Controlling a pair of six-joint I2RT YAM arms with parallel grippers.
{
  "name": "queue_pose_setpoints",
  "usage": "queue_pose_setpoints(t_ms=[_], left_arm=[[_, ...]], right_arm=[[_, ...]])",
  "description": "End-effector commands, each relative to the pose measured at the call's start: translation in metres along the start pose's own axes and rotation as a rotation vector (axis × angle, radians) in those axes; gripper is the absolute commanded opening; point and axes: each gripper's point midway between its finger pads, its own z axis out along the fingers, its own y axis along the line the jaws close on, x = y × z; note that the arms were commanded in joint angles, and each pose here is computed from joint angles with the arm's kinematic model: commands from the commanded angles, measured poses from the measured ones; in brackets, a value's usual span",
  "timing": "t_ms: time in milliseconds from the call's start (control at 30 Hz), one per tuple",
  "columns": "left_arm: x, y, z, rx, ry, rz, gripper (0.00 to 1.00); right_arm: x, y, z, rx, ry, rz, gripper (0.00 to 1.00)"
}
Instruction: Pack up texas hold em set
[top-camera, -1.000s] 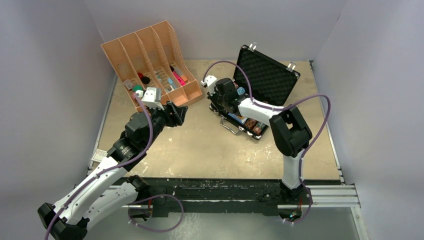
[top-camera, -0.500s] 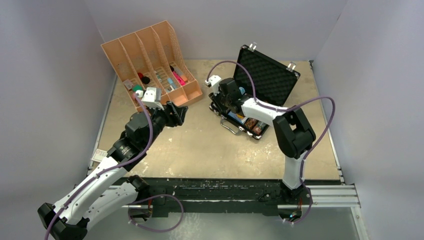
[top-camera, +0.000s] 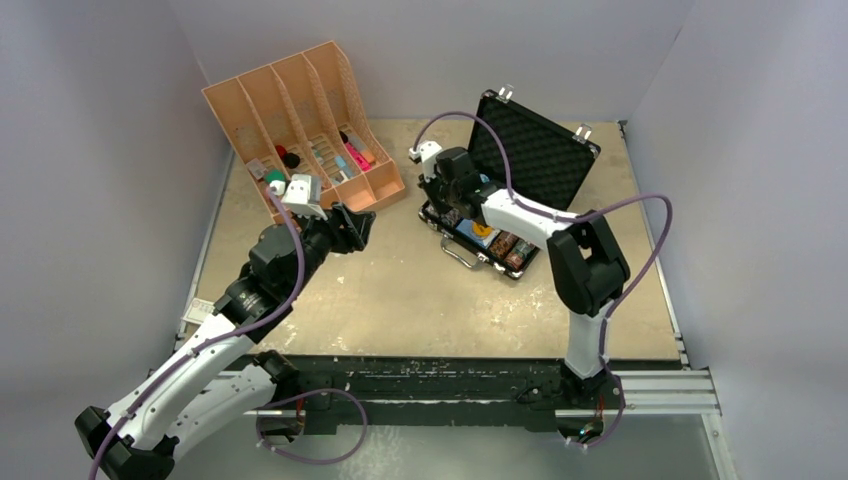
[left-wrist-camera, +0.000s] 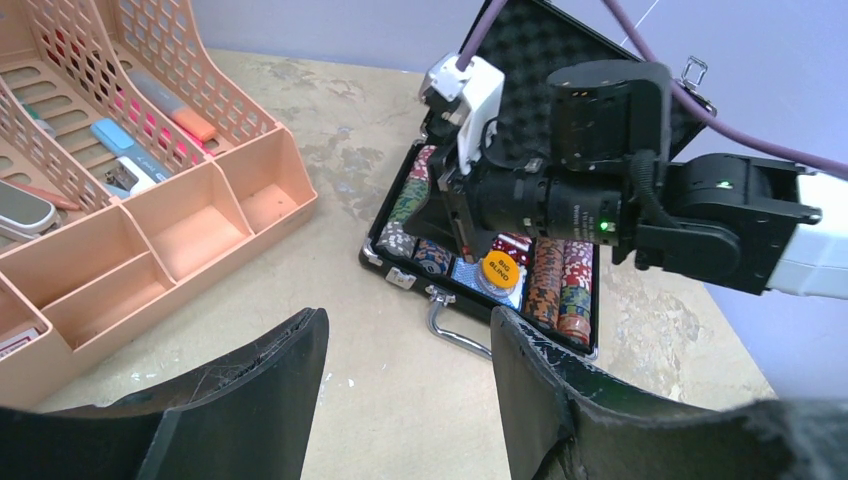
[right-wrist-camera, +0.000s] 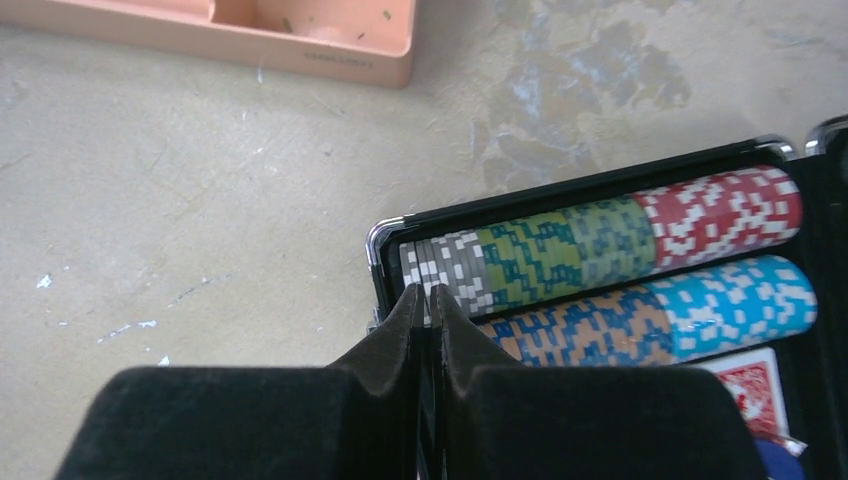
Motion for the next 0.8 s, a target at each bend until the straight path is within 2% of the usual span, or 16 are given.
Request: queue_pose_setpoints(t_ms=[0, 200, 333, 533, 633, 733, 767], left_arm=[[-0.009, -0.005, 0.002, 0.016, -0.04, -0.023, 0.6], [-0.009, -0.005, 0.003, 0.015, -0.036, -0.024, 0.6], [-0.009, -0.005, 0.003, 0.015, -0.037, -0.025, 0.6], [-0.012, -0.005, 0.002, 0.011, -0.04, -0.037, 0.6], [-0.014, -0.002, 0.0, -0.01, -0.041, -0.044, 0.6], [-0.017, 0.001, -0.002, -0.034, -0.04, -0.052, 0.62], [-0.018, 0.001, -0.002, -0.037, -0.04, -0.053, 0.62]], right_arm=[[-0.003, 0.008, 0.009, -0.042, 0.008, 0.039, 0.06], [0.014, 0.005, 0.02, -0.012, 0.067, 0.059, 0.05], [0.003, -0.001, 0.009, 0.015, 0.042, 0.079, 0.07], [-0.048, -0.014, -0.034, 0.057, -0.087, 0.143, 0.28], [-0.063, -0.028, -0.059, 0.1, -0.128, 0.172, 0.34], [-0.073, -0.051, -0.089, 0.198, -0.159, 0.185, 0.41], [-0.076, -0.061, -0.099, 0.248, -0.169, 0.186, 0.46]])
